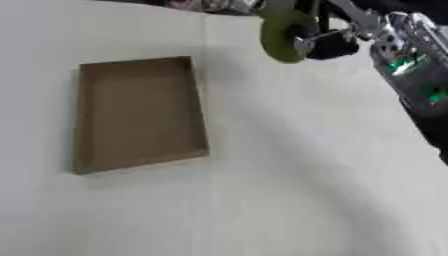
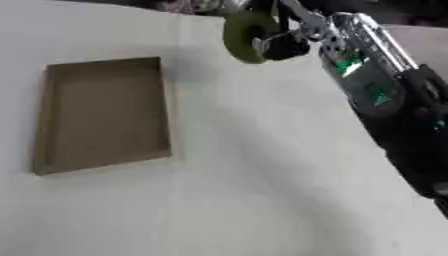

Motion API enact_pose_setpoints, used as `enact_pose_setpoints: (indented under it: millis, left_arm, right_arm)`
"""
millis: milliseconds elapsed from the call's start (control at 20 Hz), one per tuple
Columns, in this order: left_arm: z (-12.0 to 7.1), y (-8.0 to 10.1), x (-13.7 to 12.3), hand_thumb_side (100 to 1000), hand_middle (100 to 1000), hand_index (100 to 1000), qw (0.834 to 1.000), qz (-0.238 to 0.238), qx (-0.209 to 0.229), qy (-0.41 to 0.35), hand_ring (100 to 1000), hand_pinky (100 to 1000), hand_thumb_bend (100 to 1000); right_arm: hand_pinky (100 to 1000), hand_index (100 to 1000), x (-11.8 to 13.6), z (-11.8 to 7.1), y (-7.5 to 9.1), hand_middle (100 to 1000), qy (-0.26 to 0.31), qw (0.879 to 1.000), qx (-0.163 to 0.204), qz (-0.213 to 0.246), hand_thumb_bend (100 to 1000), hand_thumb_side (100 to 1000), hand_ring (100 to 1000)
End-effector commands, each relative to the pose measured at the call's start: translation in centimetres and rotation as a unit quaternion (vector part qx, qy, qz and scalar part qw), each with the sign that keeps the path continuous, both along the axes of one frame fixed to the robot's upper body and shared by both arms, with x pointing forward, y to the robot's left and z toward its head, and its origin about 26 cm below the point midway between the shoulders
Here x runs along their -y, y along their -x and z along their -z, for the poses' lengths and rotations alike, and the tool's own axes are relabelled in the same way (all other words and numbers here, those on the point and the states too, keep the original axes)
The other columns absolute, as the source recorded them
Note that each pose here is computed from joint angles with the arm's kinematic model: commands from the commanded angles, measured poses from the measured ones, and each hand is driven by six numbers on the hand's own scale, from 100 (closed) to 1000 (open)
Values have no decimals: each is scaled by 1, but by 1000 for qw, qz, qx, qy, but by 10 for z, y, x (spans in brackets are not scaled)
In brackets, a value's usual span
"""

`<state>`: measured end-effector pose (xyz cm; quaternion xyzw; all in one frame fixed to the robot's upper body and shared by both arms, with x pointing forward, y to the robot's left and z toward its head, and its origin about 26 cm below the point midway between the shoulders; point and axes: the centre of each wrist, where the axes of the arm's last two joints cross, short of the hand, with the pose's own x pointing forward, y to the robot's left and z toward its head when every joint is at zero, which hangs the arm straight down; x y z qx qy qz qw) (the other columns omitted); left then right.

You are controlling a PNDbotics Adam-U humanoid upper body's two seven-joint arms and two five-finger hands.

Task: Pick up objects on the table and place them in the box.

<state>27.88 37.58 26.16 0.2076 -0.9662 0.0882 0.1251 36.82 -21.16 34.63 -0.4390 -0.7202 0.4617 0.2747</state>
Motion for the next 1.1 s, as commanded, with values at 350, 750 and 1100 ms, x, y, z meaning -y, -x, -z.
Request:
enact_pose_setpoints:
  millis: [350,750,1100]
  left_arm:
    - [-11,3,3,605,577,754,1000,4,14,-13,658,699,100]
    - [-11,2,4,605,577,754,1000,9,16,-12,659,699,100]
    - [-11,2,6,605,577,754,1000,14,16,-11,659,699,100]
  right_arm:
    - [743,634,-65,-36,62,539,53,986,71,-140,100,127,361]
    - [722,626,-114,-22,63,534,81,980,19,-180,100,152,355]
    - [714,618,-145,10,43,528,94,977,-39,-189,100,173,354]
